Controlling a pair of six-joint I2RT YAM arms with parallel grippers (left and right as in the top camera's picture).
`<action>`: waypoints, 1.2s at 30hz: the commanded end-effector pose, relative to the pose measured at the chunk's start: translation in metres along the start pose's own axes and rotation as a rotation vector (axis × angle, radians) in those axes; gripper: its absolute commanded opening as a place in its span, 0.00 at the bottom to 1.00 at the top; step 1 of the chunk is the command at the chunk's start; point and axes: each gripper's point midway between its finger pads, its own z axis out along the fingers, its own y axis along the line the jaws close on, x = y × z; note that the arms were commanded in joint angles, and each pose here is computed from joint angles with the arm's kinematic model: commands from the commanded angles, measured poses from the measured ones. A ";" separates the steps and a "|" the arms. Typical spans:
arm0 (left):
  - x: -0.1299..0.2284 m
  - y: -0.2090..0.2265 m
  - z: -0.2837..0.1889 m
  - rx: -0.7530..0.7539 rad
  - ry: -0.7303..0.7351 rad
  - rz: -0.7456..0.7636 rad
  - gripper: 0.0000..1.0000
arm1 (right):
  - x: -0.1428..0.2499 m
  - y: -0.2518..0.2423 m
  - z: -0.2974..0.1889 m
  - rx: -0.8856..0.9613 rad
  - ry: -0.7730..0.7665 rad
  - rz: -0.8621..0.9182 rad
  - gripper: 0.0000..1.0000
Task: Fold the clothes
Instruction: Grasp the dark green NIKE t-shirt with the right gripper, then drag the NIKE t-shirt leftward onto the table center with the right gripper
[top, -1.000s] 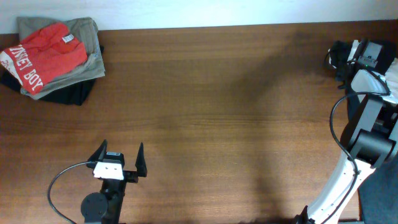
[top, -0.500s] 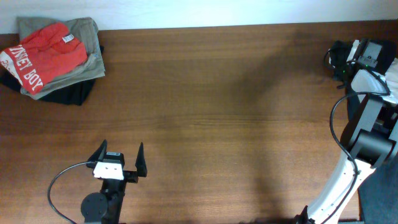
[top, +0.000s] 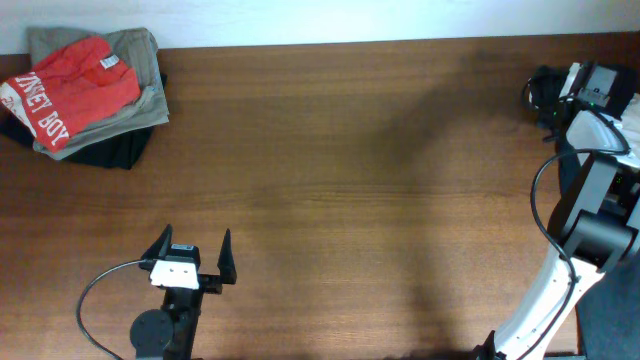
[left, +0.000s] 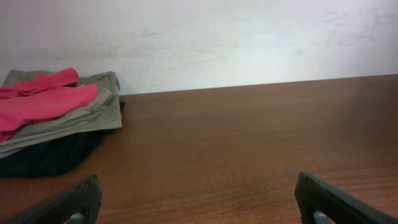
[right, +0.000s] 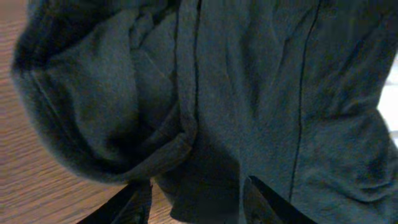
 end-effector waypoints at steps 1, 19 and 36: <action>0.002 -0.003 0.000 0.013 0.002 0.015 0.99 | -0.024 -0.001 -0.021 -0.002 -0.056 0.004 0.37; 0.002 -0.003 0.000 0.013 0.002 0.015 0.99 | -0.020 -0.001 -0.017 0.000 -0.043 0.004 0.04; 0.002 -0.003 0.000 0.013 0.002 0.015 0.99 | -0.151 0.097 -0.268 -0.391 -0.491 0.013 0.04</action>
